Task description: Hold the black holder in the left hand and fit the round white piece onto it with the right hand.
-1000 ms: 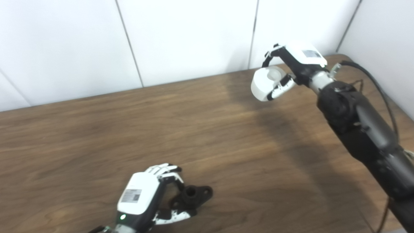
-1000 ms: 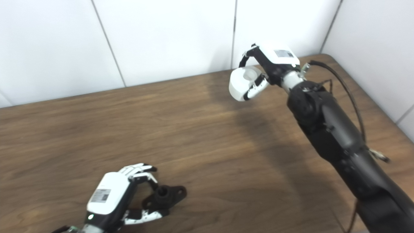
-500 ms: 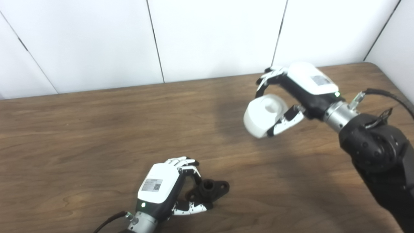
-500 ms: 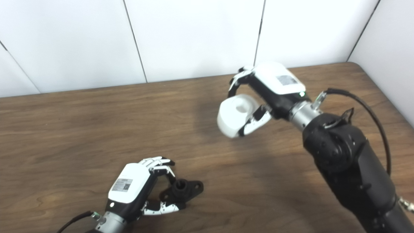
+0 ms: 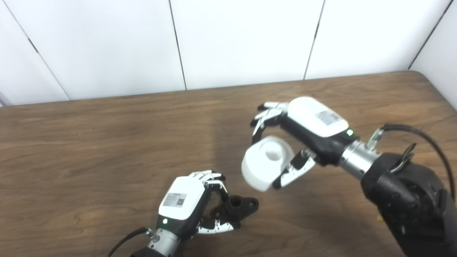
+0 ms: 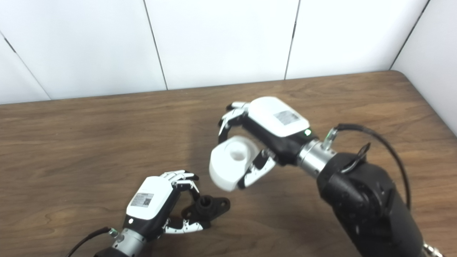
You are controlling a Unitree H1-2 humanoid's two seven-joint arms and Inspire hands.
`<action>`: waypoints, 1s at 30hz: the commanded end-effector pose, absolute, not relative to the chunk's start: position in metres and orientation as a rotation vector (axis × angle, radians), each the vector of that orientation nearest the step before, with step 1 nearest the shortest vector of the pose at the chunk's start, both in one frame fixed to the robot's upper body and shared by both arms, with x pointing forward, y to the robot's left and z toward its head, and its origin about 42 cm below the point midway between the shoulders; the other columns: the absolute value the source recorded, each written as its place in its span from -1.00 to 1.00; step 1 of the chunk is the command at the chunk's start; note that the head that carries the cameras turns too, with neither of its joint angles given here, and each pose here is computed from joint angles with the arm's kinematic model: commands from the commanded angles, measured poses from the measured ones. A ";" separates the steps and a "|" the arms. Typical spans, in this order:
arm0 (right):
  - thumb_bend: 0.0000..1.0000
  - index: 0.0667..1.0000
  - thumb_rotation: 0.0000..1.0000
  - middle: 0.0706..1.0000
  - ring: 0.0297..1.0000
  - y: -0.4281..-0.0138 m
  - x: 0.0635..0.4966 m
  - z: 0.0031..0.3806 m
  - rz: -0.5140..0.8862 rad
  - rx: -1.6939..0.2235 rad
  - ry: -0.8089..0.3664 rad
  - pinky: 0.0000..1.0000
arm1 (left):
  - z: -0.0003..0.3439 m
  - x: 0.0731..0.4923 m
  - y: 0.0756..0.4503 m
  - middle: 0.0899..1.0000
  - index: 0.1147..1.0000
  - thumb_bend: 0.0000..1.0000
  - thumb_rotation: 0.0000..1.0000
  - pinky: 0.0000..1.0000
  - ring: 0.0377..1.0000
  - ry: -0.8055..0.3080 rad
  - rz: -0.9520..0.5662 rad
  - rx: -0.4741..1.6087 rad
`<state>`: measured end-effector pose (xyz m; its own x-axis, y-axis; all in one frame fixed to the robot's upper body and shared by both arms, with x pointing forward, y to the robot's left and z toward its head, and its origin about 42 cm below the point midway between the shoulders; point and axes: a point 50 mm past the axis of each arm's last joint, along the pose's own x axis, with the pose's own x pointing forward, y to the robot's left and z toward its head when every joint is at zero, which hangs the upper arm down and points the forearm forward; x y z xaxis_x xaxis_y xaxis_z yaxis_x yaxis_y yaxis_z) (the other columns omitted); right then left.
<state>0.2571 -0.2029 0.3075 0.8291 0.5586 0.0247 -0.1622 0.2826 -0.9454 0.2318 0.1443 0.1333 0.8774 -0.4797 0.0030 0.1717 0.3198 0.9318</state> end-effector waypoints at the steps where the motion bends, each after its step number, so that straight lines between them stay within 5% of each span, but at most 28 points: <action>1: 0.05 -0.11 -0.71 0.51 0.80 -0.194 0.251 0.319 0.483 -1.201 -0.491 0.83 | 0.123 0.230 0.142 0.52 -0.16 0.03 -0.90 0.61 0.65 -0.243 -0.492 1.218; 10: 0.05 -0.11 -0.72 0.53 0.85 -0.183 0.241 0.304 0.566 -1.154 -0.458 0.95 | 0.125 0.230 0.139 0.52 -0.16 0.03 -0.90 0.61 0.65 -0.240 -0.491 1.219; 30: 0.05 -0.11 -0.72 0.54 0.84 -0.164 0.242 0.283 0.597 -1.143 -0.457 0.77 | 0.129 0.230 0.134 0.52 -0.16 0.03 -0.90 0.60 0.65 -0.238 -0.496 1.221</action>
